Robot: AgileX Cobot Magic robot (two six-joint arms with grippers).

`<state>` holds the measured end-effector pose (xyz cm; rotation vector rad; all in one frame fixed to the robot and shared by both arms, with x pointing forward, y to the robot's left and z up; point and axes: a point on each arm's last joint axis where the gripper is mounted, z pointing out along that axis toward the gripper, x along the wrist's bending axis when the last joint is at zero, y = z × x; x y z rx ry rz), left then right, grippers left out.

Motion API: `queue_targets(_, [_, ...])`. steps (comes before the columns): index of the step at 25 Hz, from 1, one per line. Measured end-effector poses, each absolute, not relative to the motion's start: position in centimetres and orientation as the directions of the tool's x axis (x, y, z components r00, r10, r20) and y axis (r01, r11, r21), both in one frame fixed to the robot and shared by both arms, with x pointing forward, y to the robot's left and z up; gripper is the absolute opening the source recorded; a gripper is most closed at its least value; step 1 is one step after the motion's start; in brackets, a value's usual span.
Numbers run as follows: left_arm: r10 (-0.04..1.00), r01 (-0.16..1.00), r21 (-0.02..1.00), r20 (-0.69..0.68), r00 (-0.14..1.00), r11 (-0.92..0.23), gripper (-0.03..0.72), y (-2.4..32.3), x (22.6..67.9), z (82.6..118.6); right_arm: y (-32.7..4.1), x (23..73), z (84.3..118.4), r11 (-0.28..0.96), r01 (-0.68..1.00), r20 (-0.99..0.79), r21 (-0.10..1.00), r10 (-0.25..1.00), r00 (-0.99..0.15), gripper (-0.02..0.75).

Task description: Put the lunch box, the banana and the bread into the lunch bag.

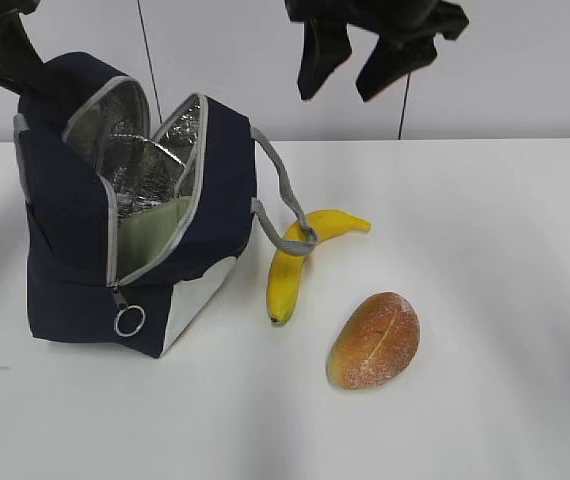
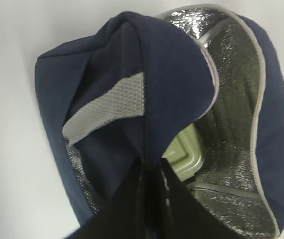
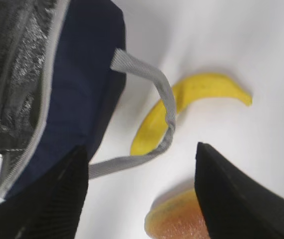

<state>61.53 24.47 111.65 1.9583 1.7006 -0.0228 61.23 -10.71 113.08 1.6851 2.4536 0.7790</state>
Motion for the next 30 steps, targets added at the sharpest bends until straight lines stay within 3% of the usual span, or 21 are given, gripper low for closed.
queue_targets(6, [0.943, 0.920, 0.381, -0.263, 0.202, -0.091, -0.014, 25.2, 61.6, 111.4, -11.4, 60.8, 108.5, 0.230, 0.932, 0.192, 0.281, 0.938, -0.290, 0.516])
queue_targets(11, [0.949, 0.920, 0.379, -0.242, 0.202, -0.099, -0.014, 25.4, 61.6, 111.3, -11.3, 61.4, 106.0, 0.118, 0.971, 0.191, 0.208, 0.969, -0.159, 0.515])
queue_targets(20, [0.950, 0.921, 0.378, -0.240, 0.202, -0.101, -0.014, 25.4, 61.6, 111.3, -10.0, 63.6, 101.8, -0.067, 0.984, 0.265, 0.165, 0.964, 0.021, 0.514])
queue_targets(30, [0.949, 0.921, 0.378, -0.243, 0.202, -0.099, -0.014, 25.4, 61.6, 111.3, -9.1, 66.0, 98.0, -0.401, 0.905, 0.350, 0.139, 0.875, 0.334, 0.514])
